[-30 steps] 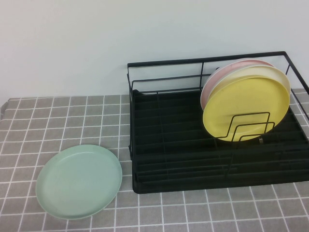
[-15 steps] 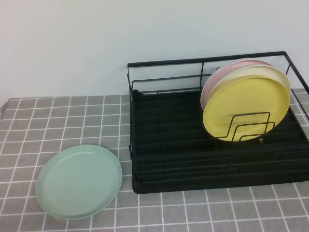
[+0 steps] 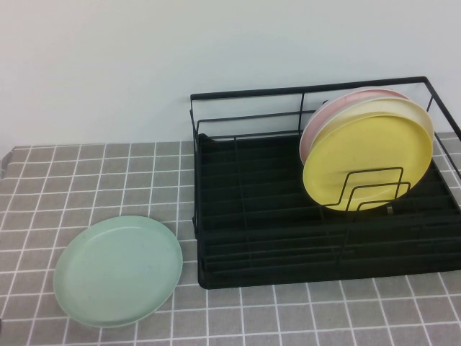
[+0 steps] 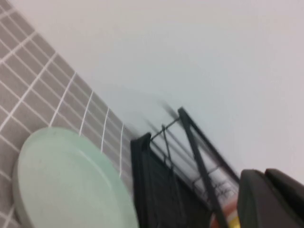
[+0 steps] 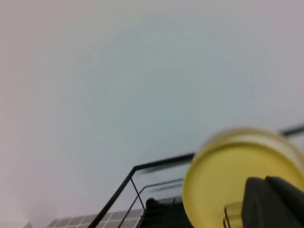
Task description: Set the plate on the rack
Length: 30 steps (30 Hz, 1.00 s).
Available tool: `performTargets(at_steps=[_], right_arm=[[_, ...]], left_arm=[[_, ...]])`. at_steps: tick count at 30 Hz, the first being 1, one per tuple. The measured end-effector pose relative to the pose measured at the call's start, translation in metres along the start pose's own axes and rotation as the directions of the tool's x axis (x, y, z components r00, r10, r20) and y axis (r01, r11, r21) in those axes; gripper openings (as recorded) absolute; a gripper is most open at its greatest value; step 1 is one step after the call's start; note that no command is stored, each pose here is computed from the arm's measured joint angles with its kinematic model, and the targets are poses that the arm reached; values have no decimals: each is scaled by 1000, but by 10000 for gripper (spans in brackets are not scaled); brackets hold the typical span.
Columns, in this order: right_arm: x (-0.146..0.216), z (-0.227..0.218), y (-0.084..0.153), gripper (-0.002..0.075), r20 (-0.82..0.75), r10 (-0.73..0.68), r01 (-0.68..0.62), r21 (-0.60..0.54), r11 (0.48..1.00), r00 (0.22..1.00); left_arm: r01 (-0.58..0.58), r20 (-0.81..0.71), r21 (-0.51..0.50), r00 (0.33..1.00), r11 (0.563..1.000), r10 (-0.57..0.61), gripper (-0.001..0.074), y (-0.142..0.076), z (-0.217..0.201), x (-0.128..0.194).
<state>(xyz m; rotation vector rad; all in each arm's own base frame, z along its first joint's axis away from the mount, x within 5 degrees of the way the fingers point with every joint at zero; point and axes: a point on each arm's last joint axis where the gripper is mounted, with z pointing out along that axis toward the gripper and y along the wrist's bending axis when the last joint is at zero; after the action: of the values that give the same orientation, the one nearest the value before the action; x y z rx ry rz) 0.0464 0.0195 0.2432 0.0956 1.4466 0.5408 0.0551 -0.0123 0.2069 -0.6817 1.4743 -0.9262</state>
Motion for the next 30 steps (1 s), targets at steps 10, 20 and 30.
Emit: performTargets(at_steps=[10,20,30], right_arm=[[-53,-12,37,-1,127,-252,269,-138,953,959],[-84,44,47,-1,-91,-467,445,-188,876,880],[-69,120,37,-1,-418,-426,320,-303,898,802]], left_arm=[[-445,-14,132,892,886,451,-2,-38,-8,-10],[-674,35,148,735,724,677,1,-77,-7,-32],[-703,-220,79,679,707,700,-2,-78,46,-39]])
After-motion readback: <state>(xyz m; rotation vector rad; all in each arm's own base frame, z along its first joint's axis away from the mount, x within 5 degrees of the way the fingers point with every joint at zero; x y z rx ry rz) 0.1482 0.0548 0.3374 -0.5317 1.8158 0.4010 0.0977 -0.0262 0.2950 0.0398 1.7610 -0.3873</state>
